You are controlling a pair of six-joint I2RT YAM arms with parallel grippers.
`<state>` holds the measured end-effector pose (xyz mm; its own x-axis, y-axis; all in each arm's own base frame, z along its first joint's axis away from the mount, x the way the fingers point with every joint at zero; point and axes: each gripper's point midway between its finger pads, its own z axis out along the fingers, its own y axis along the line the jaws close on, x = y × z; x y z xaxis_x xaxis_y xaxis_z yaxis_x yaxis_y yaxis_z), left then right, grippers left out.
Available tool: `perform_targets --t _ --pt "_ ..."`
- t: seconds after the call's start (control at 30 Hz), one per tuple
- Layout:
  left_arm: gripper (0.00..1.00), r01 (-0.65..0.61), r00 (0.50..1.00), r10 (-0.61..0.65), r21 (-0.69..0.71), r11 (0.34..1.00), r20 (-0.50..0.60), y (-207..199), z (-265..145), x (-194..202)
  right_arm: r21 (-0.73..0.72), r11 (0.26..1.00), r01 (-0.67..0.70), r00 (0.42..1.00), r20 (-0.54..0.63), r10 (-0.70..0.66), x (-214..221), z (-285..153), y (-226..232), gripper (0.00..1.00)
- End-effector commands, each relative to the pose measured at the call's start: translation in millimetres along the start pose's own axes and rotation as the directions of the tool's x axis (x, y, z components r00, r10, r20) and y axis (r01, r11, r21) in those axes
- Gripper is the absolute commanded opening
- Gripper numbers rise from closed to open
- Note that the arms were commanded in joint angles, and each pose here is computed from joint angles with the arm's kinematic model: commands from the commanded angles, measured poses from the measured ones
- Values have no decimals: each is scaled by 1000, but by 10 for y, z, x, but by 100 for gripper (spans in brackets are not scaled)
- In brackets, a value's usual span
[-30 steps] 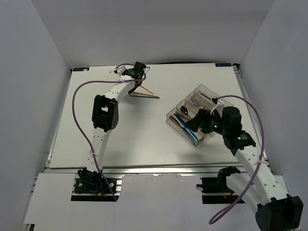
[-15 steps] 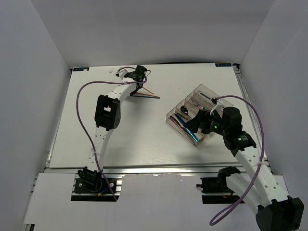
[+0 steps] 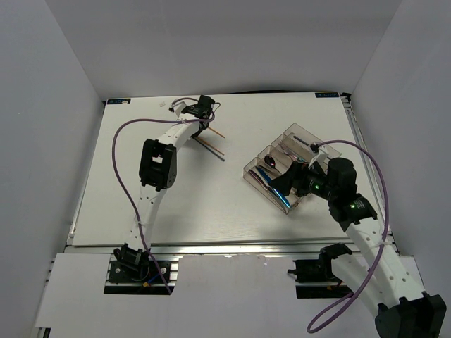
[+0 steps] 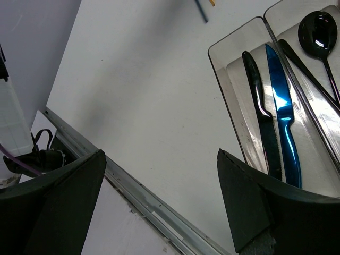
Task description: Sort the eating utensils into containers
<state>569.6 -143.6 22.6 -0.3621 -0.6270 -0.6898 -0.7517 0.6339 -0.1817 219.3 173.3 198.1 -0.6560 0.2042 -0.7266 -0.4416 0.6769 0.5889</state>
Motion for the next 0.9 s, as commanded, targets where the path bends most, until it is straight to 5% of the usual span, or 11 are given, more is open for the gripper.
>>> perform_targets --t 0.0,0.23,0.53,0.87 --pt "14 -51 998 49 -42 998 -48 144 121 246 -46 998 39 999 34 -37 -68 -22 104 89" --pt "0 -17 999 16 -25 1000 -46 125 140 174 -50 998 47 998 38 -45 -33 -29 92 89" --pt "0 -21 999 22 34 999 -28 130 -7 55 -86 995 56 998 38 -53 -18 -19 143 89" --pt "0 99 995 -93 342 935 -33 -330 -629 -389 -107 992 65 998 32 -62 6 22 159 89"
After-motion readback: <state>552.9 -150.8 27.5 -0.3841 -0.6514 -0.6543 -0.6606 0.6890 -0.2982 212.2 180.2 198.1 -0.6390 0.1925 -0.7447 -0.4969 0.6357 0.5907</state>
